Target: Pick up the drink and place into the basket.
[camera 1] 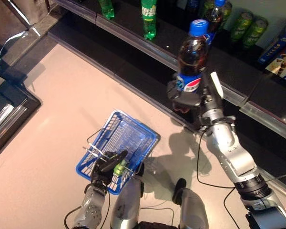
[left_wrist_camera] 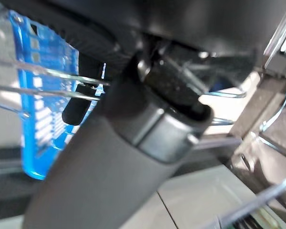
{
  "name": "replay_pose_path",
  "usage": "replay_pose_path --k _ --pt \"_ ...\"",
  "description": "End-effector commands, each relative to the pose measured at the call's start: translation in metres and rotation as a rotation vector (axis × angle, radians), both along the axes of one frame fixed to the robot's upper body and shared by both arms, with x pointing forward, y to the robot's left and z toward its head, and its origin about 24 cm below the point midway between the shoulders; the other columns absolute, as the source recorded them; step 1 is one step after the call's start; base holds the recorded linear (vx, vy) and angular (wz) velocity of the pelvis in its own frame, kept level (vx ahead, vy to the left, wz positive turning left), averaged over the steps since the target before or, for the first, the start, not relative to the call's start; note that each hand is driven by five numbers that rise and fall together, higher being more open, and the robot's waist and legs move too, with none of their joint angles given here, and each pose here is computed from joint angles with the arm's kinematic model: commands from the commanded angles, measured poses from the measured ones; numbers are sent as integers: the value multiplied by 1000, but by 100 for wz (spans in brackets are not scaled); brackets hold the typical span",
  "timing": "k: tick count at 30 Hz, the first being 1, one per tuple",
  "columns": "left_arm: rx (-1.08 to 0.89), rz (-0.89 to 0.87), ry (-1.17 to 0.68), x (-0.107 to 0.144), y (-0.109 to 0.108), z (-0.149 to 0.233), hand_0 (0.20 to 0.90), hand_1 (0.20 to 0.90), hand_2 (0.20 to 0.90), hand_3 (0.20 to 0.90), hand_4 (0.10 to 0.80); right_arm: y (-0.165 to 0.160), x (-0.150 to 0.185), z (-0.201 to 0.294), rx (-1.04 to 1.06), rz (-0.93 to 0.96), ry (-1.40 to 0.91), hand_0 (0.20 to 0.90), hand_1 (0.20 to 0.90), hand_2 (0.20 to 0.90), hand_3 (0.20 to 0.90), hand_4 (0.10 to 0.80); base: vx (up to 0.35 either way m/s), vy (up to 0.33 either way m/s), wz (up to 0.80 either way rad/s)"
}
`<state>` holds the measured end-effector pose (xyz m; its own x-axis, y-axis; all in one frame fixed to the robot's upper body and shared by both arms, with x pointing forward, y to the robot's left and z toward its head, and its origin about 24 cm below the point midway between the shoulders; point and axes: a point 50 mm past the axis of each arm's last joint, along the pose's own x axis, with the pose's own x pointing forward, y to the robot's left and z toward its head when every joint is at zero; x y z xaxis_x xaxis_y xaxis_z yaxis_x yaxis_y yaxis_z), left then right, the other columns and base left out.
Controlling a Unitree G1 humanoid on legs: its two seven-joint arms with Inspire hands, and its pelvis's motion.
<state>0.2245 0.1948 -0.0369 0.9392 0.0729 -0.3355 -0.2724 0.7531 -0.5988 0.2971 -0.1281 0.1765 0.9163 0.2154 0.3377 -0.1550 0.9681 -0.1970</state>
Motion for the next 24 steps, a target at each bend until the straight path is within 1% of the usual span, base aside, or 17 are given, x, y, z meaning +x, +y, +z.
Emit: replay_pose_path --k 1,2,3,4,5,8,10,13,16,18,19,22,24 --pt "149 -93 -415 13 19 81 300 300 300 200 100 26 -28 65 144 162 -329 300 300 300 200 100 16 12 4" --pt "149 -93 -415 13 19 81 300 300 300 200 100 26 -28 65 144 162 -329 300 300 300 200 100 34 20 16" --pt "149 -142 -458 14 14 91 300 300 300 200 100 34 -27 62 153 178 -310 300 300 300 200 100 25 12 23" --pt "146 -150 -467 14 13 93 300 300 300 200 100 35 -27 62 154 182 -306 300 300 300 200 100 39 13 31" --pt "136 -186 -504 15 8 102 300 300 300 200 100 41 -26 60 164 190 -290 300 300 300 200 100 22 3 22" --pt "129 -223 -550 15 2 112 300 300 300 200 100 47 -24 55 192 195 -246 300 300 300 200 100 37 -6 19" --pt "109 -257 -631 15 -4 129 300 300 300 200 100 55 -22 49 201 187 -210 300 300 300 200 100 7 -14 22" --pt "85 -307 -707 13 -11 144 300 300 300 200 100 61 -21 43 213 186 -184 300 300 300 200 100 3 -24 18" --pt "73 -427 -830 11 -27 167 300 300 300 200 100 74 -19 34 236 188 -141 300 300 300 200 100 -1 -46 18" --pt "73 -469 -870 10 -32 174 300 300 300 200 100 78 -18 32 243 191 -124 300 300 300 200 100 -10 -36 8" --pt "64 -529 -917 8 -37 182 300 300 300 200 100 84 -17 28 247 195 -102 300 300 300 200 100 -16 -35 23" --pt "63 -608 -975 6 -46 193 300 300 300 200 100 92 -17 23 247 201 -83 300 300 300 200 100 -26 -29 21" --pt "60 -694 -1028 3 -53 202 300 300 300 200 100 100 -17 17 242 199 -56 300 300 300 200 100 -22 -19 12"
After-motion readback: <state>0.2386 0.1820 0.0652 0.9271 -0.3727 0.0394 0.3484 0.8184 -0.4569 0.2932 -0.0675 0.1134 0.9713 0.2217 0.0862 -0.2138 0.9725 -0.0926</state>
